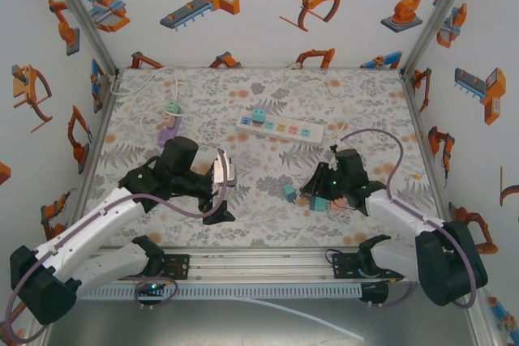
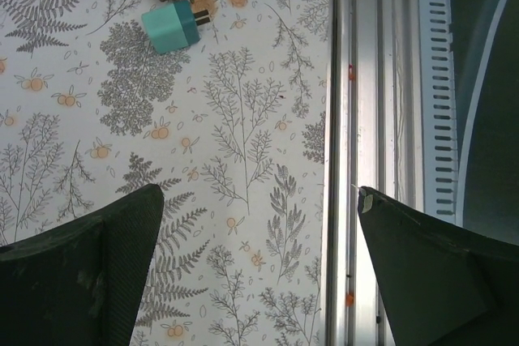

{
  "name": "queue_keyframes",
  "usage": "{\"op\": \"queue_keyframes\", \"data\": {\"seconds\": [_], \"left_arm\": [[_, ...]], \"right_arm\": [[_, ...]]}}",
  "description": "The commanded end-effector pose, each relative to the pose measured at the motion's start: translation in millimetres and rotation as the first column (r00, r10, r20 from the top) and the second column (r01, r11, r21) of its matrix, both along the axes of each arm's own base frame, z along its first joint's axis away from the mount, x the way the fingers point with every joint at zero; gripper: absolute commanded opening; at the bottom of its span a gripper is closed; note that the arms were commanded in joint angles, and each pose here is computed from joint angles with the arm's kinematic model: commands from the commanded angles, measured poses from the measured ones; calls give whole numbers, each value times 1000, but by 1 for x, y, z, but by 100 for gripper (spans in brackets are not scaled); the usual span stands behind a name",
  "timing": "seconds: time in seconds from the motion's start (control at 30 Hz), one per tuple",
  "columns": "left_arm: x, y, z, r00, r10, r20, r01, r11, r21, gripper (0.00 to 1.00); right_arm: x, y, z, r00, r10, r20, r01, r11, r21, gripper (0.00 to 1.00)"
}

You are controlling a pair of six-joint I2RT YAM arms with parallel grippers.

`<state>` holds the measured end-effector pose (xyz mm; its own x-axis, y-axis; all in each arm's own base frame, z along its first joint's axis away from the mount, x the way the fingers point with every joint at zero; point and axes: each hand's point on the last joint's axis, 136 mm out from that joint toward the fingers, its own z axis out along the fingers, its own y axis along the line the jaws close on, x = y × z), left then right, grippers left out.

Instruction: Pull the plug off the socket

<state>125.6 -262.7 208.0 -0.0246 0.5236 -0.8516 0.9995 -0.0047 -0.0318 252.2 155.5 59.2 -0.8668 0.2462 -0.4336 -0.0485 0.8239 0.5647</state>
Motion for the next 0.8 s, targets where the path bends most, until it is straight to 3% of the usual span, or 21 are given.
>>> {"op": "queue_keyframes", "data": {"seconds": [0.0, 0.37, 0.57, 0.67, 0.77], "left_arm": [[3, -6, 15, 999, -8, 39, 9, 999, -37, 97], [20, -14, 19, 997, 60, 48, -57, 997, -53, 97], [42, -21, 28, 982, 183, 56, -176, 978, -110, 97], [59, -22, 32, 958, 286, 28, -280, 952, -126, 97], [88, -20, 39, 894, 448, -23, -446, 882, -154, 97]], "right_arm": [[5, -5, 2, 1000, -10, 13, 11, 999, -40, 44], [7, -24, 33, 997, -29, 68, 39, 988, -152, 56], [26, -26, 110, 948, 1, 320, 52, 987, -155, 60], [37, -17, 162, 836, 68, 544, 12, 990, -142, 61], [42, -5, 209, 616, 141, 775, -30, 987, -156, 61]]}}
